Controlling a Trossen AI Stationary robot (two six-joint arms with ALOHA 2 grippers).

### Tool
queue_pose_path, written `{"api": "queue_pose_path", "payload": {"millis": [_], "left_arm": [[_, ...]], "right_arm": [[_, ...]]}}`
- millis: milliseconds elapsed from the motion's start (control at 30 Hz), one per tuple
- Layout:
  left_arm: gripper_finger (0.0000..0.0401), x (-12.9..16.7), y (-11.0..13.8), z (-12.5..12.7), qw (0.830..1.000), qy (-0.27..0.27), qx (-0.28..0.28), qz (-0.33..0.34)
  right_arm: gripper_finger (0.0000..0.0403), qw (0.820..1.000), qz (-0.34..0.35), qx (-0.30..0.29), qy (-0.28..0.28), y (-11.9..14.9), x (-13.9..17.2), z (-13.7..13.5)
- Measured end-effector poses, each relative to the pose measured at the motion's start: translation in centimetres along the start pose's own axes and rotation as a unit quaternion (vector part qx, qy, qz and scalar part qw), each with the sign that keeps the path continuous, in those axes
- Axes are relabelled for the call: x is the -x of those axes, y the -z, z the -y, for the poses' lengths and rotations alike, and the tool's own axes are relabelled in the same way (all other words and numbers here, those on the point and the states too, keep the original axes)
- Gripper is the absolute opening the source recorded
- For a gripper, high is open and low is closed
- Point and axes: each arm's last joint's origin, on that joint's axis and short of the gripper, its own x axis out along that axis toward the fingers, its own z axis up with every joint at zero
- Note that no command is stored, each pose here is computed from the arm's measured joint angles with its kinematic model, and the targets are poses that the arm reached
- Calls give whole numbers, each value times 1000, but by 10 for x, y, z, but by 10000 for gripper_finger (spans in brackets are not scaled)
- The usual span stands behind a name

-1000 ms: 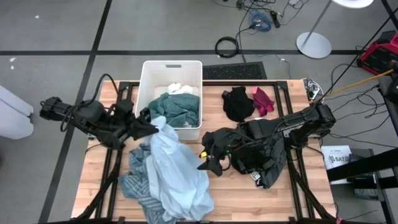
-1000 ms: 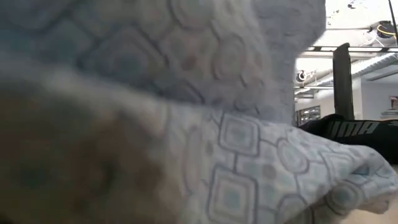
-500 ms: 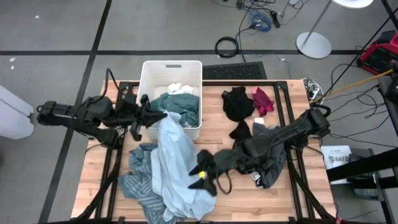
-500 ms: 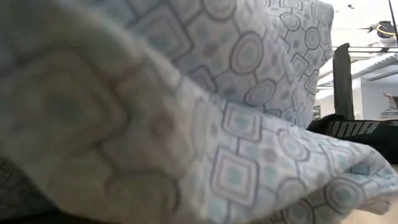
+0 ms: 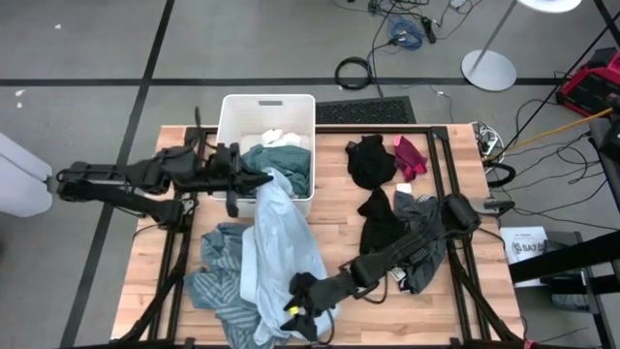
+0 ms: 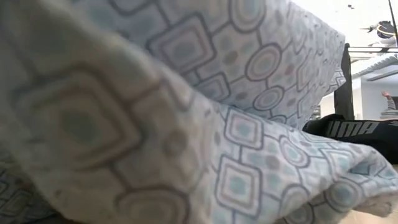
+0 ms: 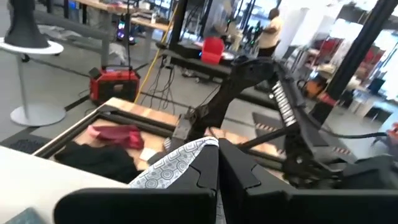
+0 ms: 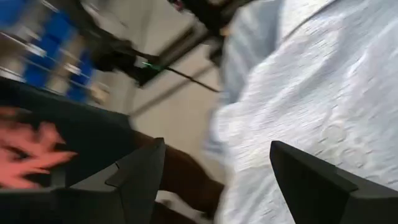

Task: Sort clothes
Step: Put the gray and white shirt into the white laundry organizer

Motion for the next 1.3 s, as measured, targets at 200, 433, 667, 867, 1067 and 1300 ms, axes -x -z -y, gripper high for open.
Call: {"api": "queue_pose_path", "payload": {"millis": [200,433,667,867,1067,1300], "left_arm": [[4,-16,12,-2,999,-9,-18,-44],[4,-21,15,-2,998,-7,-33,-51],[4,-21,15,-2,997,-11,-58,-50],[5,-20,17,-2,995,-6,-72,-62],[5,-20,18,-2,995,-1,-71,-70],[5,-20,19,-2,995,-1,-70,-71]], "right_arm": [[279,994,-25,91,62,-13,-22,9],[279,985,-70,131,86,-17,-19,17],[279,991,-68,70,86,-4,-36,27],[270,991,-84,68,77,13,-42,20],[204,983,-101,43,149,19,-40,34],[28,978,-123,-18,165,16,-37,41]]}}
